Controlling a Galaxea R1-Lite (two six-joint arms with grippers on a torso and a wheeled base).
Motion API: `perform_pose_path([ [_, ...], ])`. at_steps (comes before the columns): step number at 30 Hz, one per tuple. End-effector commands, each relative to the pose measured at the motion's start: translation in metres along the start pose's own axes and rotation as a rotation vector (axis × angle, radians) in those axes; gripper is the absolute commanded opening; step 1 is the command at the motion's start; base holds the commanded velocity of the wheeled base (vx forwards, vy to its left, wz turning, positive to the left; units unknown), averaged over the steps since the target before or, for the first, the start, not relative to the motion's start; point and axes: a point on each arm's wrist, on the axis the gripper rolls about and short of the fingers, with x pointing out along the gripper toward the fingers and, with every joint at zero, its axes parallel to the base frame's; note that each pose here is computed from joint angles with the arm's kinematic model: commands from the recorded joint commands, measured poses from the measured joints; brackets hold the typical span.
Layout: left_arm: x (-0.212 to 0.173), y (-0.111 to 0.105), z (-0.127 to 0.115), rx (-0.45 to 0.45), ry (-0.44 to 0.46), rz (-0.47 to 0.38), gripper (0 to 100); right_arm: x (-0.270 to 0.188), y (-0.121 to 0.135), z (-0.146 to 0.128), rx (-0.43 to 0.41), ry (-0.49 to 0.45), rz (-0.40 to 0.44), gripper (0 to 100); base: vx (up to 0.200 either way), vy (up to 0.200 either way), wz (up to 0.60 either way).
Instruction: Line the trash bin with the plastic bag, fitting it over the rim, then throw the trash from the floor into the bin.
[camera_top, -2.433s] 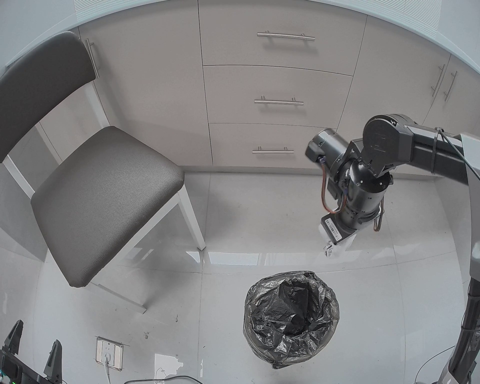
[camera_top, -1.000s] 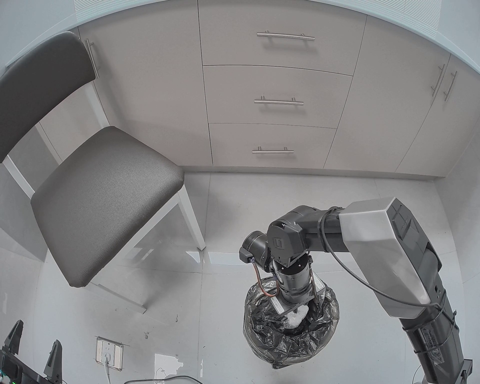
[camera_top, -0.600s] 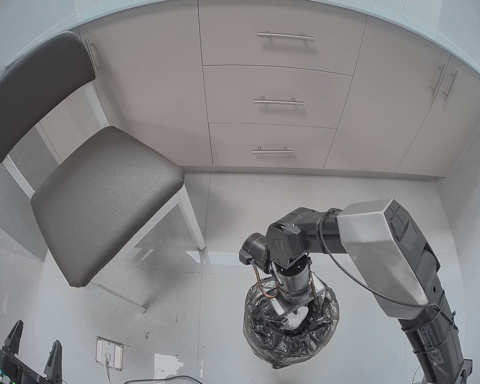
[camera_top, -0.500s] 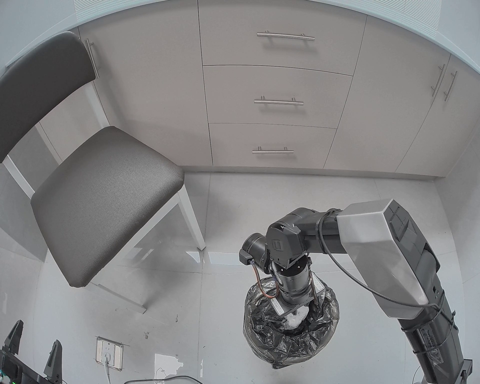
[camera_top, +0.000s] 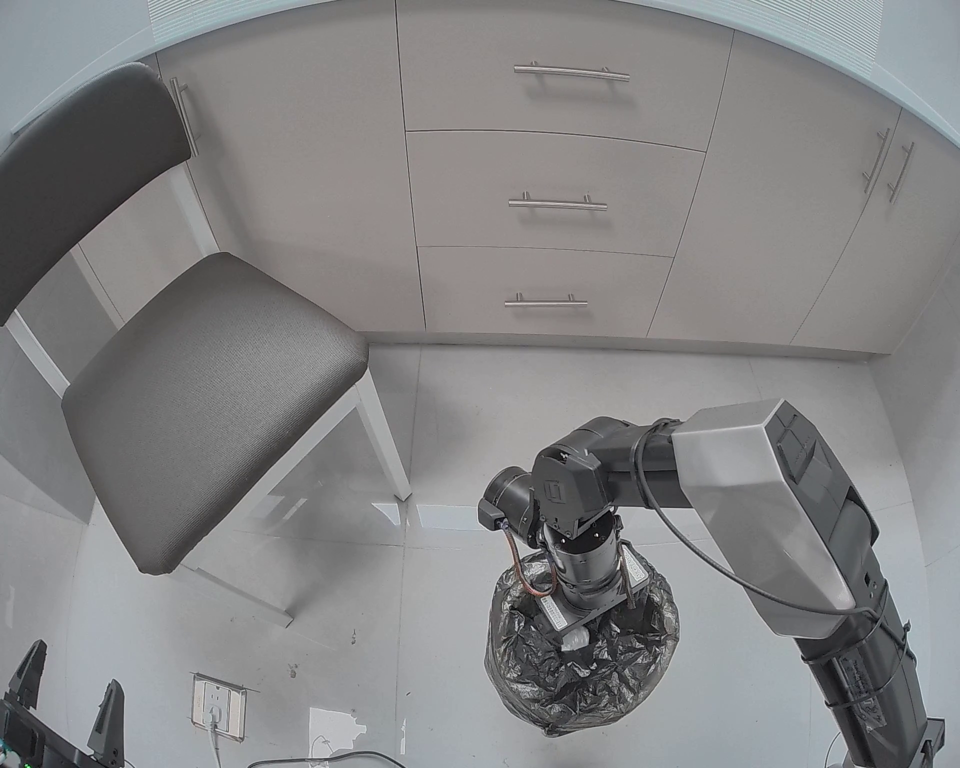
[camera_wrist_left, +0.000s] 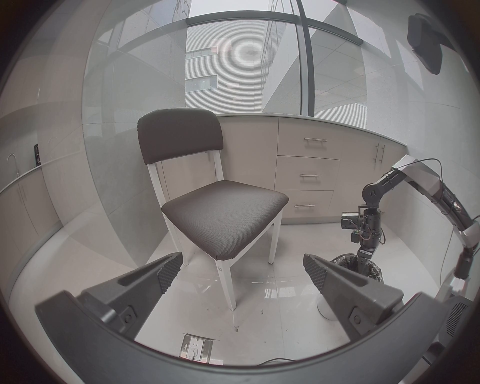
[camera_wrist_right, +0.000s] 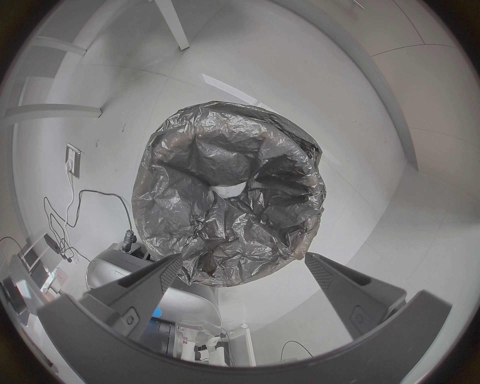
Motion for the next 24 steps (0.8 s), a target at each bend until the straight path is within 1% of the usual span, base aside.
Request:
perform_pose_path([
  [1, 0.0, 0.0, -0.0049, 0.0, 0.0, 0.0, 100, 0.0003, 0.0007, -0.0002, -0.001, 0.0, 0.0, 100, 0.0, 0.0, 0.0],
  [13, 0.0, 0.0, -0.0049, 0.0, 0.0, 0.0, 100, 0.004, 0.0041, -0.0007, -0.008, 0.007, -0.004, 100, 0.0, 0.0, 0.0],
  [14, 0.0, 0.0, -0.0049, 0.0, 0.0, 0.0, 100, 0.0045, 0.0049, -0.0009, -0.009, 0.008, -0.005, 0, 0.0, 0.0, 0.0],
  [24, 0.0, 0.0, -0.0049, 0.0, 0.0, 0.0, 100, 0.0072, 0.0059, 0.0014, -0.001, -0.006, -0.001, 0, 0.0, 0.0, 0.0],
])
